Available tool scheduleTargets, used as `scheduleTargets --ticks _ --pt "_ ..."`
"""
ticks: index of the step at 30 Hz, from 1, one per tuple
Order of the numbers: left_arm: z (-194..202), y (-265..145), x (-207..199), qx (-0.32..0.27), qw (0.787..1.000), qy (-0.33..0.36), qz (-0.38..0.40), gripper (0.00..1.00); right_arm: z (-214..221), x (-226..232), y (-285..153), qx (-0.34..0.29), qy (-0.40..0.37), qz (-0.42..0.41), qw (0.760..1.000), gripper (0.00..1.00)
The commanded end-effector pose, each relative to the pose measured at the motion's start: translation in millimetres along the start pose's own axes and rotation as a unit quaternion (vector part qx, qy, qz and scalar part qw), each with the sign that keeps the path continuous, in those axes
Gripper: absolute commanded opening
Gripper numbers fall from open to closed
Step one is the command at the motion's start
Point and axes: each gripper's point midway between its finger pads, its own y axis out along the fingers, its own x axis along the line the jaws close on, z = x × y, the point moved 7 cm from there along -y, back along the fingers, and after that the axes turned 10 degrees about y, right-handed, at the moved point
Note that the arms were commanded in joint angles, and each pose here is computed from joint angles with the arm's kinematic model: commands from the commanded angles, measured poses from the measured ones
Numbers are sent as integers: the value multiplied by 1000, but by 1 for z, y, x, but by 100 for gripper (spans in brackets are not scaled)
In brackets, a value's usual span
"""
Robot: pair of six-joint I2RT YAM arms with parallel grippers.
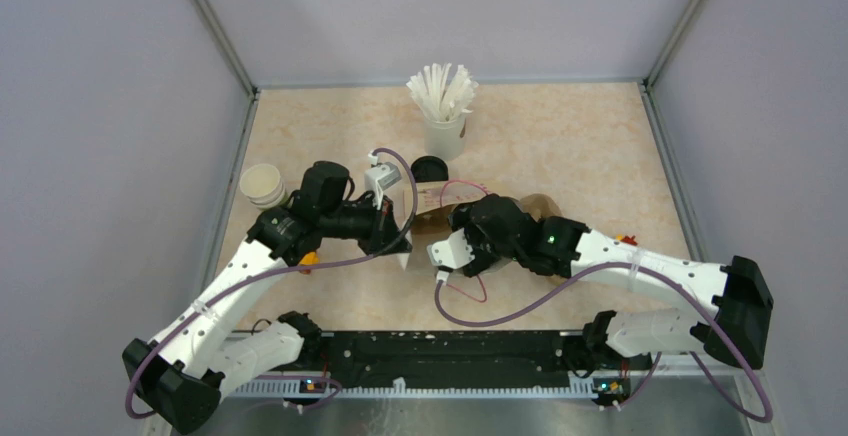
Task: Pack the takeout coffee
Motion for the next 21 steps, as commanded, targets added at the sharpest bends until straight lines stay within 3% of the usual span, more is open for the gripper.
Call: scheduleTargets --ticks 1,21 --pt "1 -1 0 -4 1000 15 0 0 -3 -17 -16 -1 -4 31 1000 65" --pt "-2 -1 -2 -7 1000 17 7 0 14 -12 -2 36 -17 17 999 65"
